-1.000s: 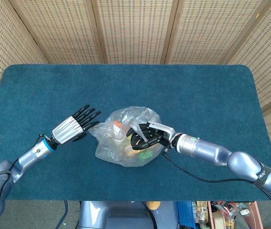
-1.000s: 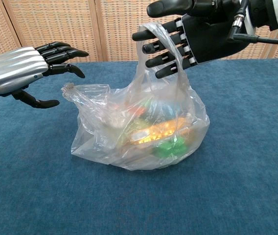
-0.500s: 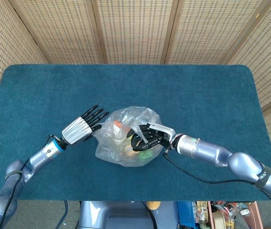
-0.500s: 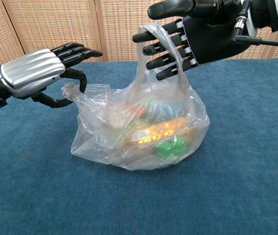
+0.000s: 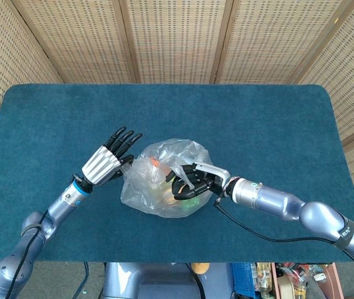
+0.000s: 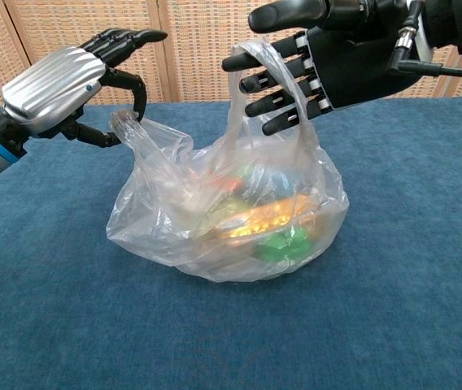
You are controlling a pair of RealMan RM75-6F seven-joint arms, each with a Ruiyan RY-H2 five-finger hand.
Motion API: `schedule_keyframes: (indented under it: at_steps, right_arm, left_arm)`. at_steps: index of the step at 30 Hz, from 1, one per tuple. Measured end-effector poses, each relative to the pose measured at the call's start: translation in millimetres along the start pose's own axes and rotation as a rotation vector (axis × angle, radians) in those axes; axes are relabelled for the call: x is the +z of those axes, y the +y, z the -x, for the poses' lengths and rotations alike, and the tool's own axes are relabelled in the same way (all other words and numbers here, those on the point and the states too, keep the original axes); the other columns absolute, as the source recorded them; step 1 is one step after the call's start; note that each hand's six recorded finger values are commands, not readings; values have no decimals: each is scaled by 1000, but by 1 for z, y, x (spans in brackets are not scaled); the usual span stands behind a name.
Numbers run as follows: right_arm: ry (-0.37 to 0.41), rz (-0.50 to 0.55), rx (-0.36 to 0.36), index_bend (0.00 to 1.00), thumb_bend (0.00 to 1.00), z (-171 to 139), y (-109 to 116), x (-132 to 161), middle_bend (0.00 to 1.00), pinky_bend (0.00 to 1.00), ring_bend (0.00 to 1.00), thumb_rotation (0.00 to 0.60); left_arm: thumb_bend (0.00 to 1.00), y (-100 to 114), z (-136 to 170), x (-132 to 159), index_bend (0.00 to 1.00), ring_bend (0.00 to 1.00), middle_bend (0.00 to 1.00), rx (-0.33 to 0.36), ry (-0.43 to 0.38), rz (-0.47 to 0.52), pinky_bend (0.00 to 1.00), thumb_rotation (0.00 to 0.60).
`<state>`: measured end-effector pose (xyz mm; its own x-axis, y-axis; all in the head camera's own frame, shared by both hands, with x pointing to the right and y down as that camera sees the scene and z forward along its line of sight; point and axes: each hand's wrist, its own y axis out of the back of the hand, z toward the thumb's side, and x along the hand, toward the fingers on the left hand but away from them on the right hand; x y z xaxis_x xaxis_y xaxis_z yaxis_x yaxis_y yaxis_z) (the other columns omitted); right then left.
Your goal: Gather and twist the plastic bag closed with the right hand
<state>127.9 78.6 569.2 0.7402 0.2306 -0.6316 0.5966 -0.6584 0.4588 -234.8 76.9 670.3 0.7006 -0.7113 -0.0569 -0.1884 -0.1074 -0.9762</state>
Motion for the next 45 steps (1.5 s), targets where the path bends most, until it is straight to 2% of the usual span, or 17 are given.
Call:
schedule_keyframes:
  at_steps: [4, 7, 10, 12, 14, 19, 23, 27, 32, 38, 45]
  right_arm:
    - [-2, -3, 1, 384, 86, -1, -1, 0, 528, 416, 415, 600]
    - [-1, -4, 1, 385, 84, -1, -1, 0, 528, 416, 415, 600]
    - [0, -5, 0, 387, 85, -1, -1, 0, 528, 416, 415, 600]
    - [0, -6, -2, 388, 88, -1, -1, 0, 528, 416, 414, 600]
    - [1, -8, -7, 388, 90, 0, 0, 0, 528, 416, 409, 600]
    - [10, -12, -14, 387, 99, 1, -3, 0, 528, 413, 379, 600]
    - [26, -12, -17, 387, 125, 3, -7, 1, 528, 403, 365, 600]
    - [50, 1, -16, 388, 200, 5, -12, 4, 516, 381, 335, 600]
    - [89, 37, -21, 388, 263, 8, -16, 8, 481, 230, 253, 600]
    - [134, 96, -48, 388, 275, 16, -15, 8, 446, 201, 219, 600]
    - [126, 88, -65, 388, 281, 19, -11, 2, 446, 197, 217, 600]
  left_arm:
    - [463, 9, -6, -4, 675, 0, 0, 86, 76, 105, 0, 600]
    - [448, 17, -10, -6, 532, 0, 0, 156, 107, 173, 0, 600]
    - [423, 27, -15, -6, 287, 0, 0, 225, 121, 224, 0, 600]
    - [411, 33, -18, -6, 88, 0, 0, 259, 122, 245, 0, 600]
    - [406, 39, -22, -5, 9, 0, 0, 289, 111, 257, 0, 600]
    - [387, 55, -30, 1, 0, 0, 0, 343, 62, 251, 0, 600]
    - [381, 64, -38, 4, 0, 0, 0, 361, 29, 221, 0, 600]
    - [376, 71, -45, 9, 0, 0, 0, 367, 4, 196, 0, 600]
    - [374, 78, -54, 18, 0, 0, 0, 371, -37, 173, 0, 600]
    - [373, 86, -65, 32, 0, 0, 0, 369, -71, 150, 0, 600]
    - [371, 101, -76, 41, 0, 0, 0, 349, -96, 108, 0, 600]
